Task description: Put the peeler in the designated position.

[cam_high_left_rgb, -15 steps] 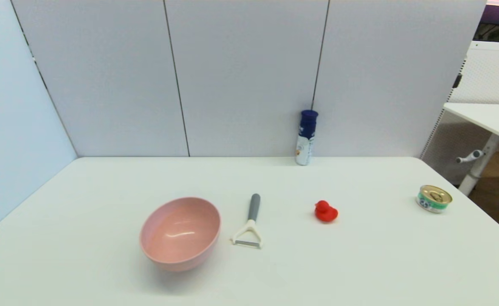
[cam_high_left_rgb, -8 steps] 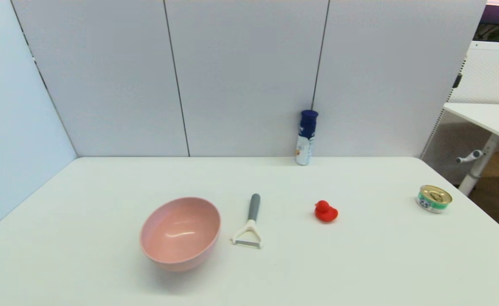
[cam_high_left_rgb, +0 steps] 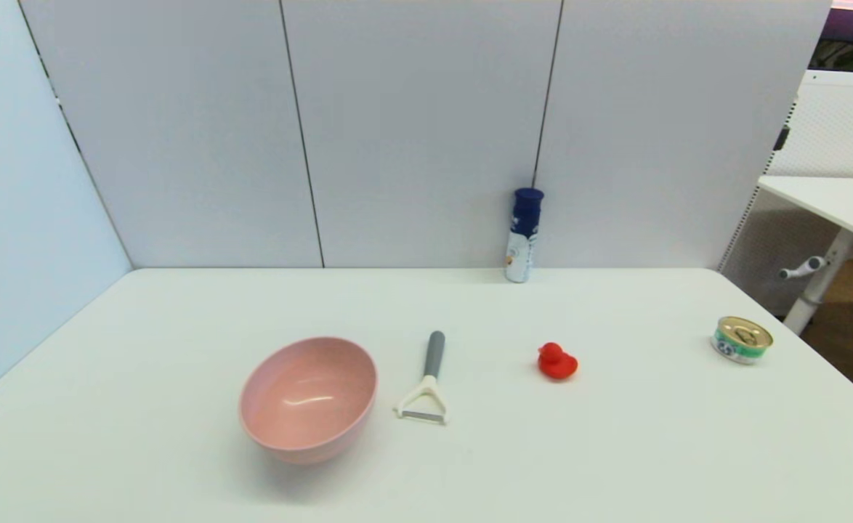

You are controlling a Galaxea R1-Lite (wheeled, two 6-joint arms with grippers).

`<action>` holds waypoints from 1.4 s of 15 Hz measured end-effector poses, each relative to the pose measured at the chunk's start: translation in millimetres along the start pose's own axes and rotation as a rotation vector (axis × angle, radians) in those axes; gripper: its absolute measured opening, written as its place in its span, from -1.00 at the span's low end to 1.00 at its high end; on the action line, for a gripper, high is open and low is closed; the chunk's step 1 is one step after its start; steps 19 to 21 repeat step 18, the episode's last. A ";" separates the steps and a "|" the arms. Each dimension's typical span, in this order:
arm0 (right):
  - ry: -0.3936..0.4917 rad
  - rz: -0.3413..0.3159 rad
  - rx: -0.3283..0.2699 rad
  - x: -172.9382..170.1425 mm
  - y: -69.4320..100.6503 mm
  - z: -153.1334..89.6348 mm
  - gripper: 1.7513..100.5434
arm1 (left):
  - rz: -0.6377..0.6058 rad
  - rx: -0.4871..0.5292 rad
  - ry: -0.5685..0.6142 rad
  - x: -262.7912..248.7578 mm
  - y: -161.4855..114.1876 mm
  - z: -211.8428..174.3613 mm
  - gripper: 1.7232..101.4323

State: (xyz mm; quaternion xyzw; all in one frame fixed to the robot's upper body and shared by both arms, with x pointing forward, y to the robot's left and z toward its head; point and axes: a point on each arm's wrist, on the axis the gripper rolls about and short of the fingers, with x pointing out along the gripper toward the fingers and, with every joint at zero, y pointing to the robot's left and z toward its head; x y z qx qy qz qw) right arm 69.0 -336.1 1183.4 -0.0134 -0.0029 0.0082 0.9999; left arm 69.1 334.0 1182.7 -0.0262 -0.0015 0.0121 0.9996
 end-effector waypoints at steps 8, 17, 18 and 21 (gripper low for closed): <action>0.000 0.000 0.000 0.0 0.0 0.0 0.95 | 0.000 0.000 0.000 0.0 0.0 0.0 0.93; 0.000 -0.011 0.016 0.0 -0.2 0.0 0.95 | 0.000 0.000 -0.001 -0.1 0.0 0.0 0.93; 0.000 -0.011 0.017 0.0 -0.2 0.1 0.95 | 0.000 0.000 -0.001 -0.1 0.0 0.0 0.93; 0.000 -0.011 0.017 0.0 -0.2 0.1 0.95 | 0.000 0.000 -0.001 -0.1 0.0 0.0 0.93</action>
